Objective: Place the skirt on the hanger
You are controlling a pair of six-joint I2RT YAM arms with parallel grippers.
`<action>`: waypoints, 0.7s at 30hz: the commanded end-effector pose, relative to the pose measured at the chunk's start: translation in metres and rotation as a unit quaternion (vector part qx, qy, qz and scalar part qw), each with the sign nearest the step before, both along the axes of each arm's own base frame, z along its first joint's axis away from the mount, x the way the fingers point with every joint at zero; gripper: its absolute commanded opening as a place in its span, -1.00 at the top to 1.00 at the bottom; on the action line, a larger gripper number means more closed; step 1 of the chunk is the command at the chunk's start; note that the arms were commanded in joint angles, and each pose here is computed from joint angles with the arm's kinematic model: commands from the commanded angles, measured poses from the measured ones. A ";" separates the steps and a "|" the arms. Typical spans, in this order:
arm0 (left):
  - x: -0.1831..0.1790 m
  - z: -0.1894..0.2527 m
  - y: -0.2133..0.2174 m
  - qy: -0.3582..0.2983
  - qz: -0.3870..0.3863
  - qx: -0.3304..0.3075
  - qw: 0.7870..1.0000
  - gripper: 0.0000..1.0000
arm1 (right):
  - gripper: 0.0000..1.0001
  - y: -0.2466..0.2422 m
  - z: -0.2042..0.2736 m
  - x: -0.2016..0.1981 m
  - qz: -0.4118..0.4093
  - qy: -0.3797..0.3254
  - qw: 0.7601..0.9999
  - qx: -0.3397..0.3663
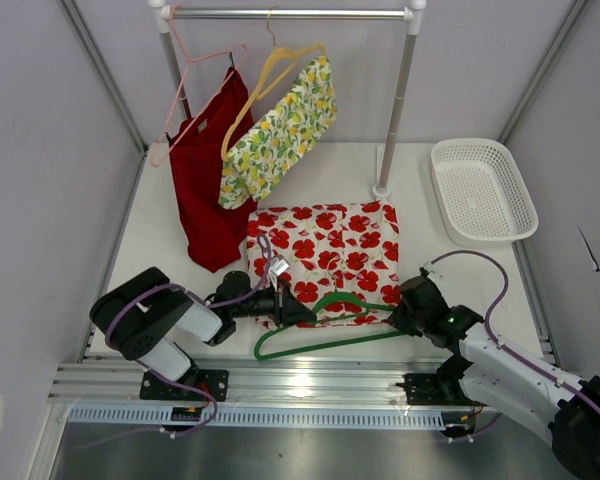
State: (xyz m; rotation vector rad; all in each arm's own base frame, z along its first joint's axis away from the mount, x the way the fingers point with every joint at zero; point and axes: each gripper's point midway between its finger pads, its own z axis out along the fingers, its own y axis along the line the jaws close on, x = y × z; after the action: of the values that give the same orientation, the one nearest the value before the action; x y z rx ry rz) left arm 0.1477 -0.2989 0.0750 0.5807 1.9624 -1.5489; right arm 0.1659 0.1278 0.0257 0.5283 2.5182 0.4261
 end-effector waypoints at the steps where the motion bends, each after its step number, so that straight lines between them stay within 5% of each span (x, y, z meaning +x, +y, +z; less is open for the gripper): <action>1: 0.002 0.005 -0.005 -0.036 -0.019 -0.005 0.999 1.00 | 0.70 0.001 0.013 0.016 -0.022 -0.037 0.999 0.007; 8: 0.004 0.000 -0.004 -0.044 -0.016 0.007 0.999 1.00 | 0.94 -0.003 0.040 0.015 -0.025 -0.046 0.999 0.004; 21: 0.025 -0.006 0.007 -0.059 0.011 0.018 0.998 1.00 | 0.96 -0.010 0.065 0.012 -0.023 -0.051 0.998 -0.007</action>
State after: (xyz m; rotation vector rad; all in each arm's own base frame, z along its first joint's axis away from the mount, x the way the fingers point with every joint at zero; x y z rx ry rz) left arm 0.1631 -0.2939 0.0708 0.6068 1.9386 -1.4773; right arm 0.1674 0.1218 0.0666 0.5426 2.4807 0.4144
